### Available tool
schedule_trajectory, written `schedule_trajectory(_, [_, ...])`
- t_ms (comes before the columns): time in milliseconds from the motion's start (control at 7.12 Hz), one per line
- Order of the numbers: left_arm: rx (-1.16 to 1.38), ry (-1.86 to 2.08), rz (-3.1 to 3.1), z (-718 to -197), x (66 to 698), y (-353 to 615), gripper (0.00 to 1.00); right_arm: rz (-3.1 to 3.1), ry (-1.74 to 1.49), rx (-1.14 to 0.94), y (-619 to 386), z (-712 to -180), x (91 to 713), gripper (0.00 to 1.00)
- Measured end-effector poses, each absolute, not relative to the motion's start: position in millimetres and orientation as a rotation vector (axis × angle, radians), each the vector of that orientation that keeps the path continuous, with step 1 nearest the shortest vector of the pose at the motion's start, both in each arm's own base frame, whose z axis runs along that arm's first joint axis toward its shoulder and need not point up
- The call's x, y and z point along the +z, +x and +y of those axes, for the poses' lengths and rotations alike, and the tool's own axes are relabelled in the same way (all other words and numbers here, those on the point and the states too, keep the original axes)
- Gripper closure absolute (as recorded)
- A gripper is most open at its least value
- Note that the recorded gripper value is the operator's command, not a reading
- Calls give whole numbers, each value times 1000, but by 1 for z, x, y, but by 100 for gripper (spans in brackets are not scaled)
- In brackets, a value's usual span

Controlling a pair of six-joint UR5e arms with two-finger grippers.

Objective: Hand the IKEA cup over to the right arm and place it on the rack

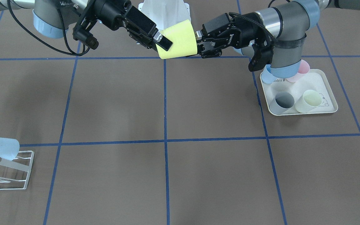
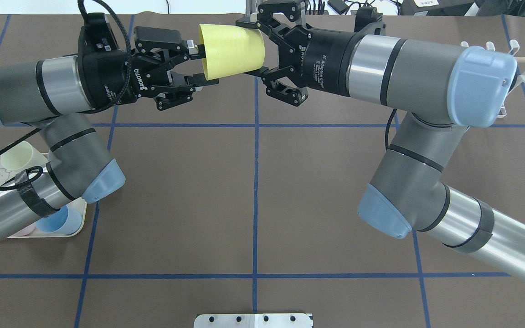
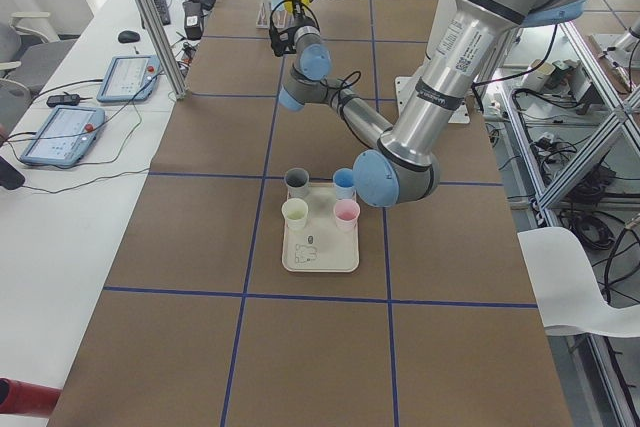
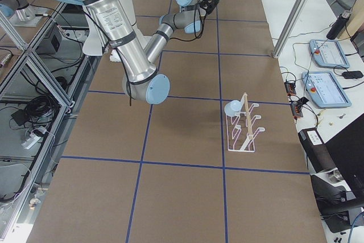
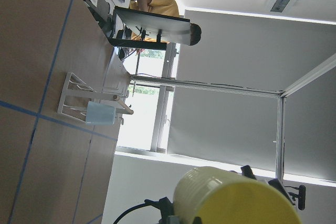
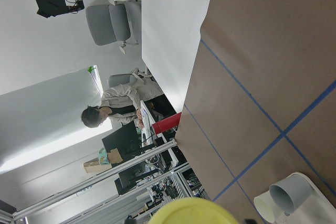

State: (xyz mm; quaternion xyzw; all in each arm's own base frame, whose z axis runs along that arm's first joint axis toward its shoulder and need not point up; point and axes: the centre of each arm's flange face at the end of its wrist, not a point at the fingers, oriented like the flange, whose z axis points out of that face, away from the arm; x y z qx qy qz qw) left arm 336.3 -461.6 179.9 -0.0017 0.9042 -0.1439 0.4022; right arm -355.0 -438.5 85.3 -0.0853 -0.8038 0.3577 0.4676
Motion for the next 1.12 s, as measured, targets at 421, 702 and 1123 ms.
schedule_trajectory(421, [-363, 10, 2278, -462, 184, 334, 25, -1961, -193, 889, -354, -442, 92, 100])
schedule_trajectory(702, [-371, 29, 2271, -467, 187, 329, 25, -1932, -104, 885, -346, -454, 107, 100])
schedule_trajectory(1123, [-393, 51, 2255, -476, 190, 322, 25, -1734, 216, 849, -298, -493, 169, 100])
